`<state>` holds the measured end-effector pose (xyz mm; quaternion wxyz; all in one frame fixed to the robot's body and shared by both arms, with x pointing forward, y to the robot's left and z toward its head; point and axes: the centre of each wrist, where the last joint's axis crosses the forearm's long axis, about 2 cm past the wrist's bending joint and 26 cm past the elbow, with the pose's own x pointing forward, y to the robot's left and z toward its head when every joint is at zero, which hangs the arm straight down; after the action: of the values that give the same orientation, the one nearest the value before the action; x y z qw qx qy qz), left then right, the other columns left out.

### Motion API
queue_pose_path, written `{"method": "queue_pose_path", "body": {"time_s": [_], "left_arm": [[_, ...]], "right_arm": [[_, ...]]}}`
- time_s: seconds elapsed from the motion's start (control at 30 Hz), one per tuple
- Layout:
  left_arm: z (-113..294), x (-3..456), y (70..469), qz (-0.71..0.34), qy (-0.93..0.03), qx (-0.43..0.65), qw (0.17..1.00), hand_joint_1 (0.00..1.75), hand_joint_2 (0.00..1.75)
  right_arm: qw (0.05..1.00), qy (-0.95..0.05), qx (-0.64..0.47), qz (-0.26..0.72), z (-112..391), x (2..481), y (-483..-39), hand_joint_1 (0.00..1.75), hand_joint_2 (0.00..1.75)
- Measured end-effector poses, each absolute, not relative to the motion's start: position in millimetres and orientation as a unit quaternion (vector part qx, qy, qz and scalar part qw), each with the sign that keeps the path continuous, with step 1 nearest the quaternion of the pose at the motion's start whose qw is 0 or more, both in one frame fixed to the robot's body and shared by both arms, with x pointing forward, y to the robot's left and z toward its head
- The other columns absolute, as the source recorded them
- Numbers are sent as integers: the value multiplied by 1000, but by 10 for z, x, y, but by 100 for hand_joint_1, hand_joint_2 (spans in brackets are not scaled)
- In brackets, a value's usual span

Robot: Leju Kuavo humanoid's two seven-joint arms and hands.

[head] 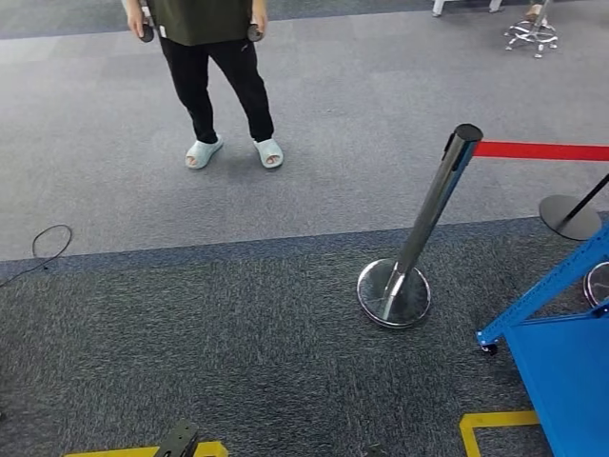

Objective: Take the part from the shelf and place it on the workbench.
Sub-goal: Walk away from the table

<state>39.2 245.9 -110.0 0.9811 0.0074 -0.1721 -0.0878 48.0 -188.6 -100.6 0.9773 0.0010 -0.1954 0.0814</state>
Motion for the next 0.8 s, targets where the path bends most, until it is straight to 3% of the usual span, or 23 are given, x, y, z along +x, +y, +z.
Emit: {"method": "queue_pose_path", "body": {"time_s": [0.8], "left_arm": [[-1091,393,2370,-99,-161,1,982,0,0]], "right_arm": [[980,-181,-18,80,-1007,466,-1891,0,0]]}}
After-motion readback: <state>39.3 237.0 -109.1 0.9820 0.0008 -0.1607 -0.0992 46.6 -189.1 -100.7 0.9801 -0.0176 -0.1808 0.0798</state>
